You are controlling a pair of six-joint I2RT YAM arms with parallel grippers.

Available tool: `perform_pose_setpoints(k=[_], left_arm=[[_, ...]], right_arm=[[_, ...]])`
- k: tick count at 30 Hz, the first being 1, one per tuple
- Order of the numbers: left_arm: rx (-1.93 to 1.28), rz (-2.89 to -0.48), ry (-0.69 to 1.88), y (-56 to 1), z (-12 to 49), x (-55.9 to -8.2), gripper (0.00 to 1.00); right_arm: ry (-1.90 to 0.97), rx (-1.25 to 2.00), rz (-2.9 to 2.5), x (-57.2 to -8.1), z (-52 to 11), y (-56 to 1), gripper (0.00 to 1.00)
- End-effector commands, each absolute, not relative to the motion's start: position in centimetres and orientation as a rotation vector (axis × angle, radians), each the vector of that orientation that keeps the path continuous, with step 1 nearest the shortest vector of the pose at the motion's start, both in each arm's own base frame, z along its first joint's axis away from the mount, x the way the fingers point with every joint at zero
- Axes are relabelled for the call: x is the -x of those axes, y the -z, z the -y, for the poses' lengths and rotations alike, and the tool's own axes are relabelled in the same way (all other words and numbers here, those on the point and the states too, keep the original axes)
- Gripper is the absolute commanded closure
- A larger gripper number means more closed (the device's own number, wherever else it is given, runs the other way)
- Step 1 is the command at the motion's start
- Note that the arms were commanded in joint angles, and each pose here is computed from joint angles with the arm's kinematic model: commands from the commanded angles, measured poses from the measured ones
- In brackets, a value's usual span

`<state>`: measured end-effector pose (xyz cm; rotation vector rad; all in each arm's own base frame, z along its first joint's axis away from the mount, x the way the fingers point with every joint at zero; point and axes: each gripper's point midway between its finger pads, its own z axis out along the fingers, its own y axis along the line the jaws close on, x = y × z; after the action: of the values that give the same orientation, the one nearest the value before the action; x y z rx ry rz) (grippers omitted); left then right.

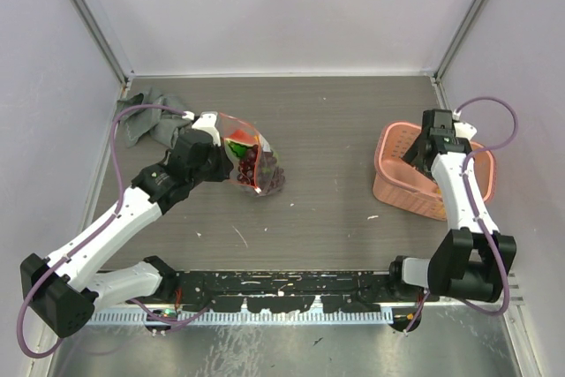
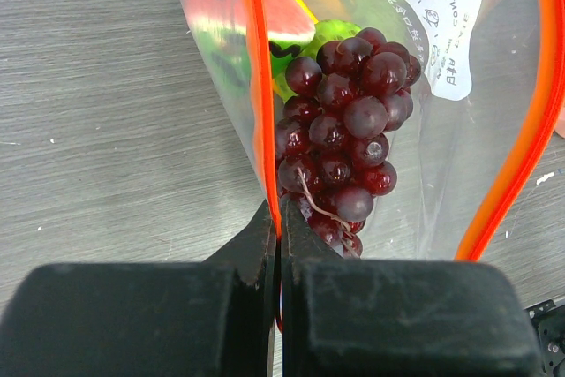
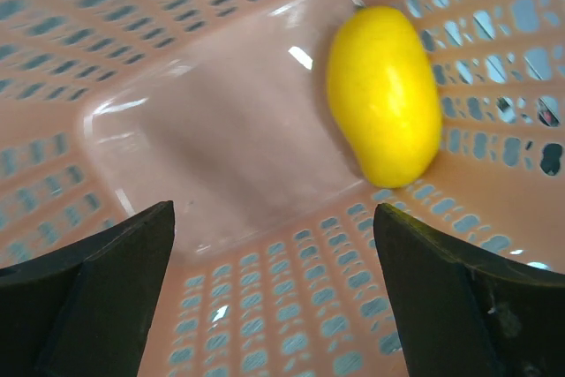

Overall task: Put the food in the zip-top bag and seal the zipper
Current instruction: Pick up the fake fruit from the bin.

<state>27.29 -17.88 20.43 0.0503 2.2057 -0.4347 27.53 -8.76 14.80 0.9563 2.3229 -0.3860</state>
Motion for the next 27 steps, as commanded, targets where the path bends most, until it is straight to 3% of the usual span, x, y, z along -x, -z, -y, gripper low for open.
perform_pose_setpoints(k=[1,15,27], left_arm=[[-0.048,-2.112,0.47,-22.6,18.3,-28.4,1.0],[-0.053,-2.109,0.473,-22.8,18.3,-28.3,1.0],[-0.05,-2.103,0.473,-22.9,18.2,-28.2,1.0]], right_arm=[[0.525,-1.135,-2.22,-26.8,11.9,-14.0,0.0],[0.654,-1.363,-2.098,-24.9,16.3,-10.2,0.0],[0.495,-1.387,-2.215,-25.7,15.6,-5.2,0.0]])
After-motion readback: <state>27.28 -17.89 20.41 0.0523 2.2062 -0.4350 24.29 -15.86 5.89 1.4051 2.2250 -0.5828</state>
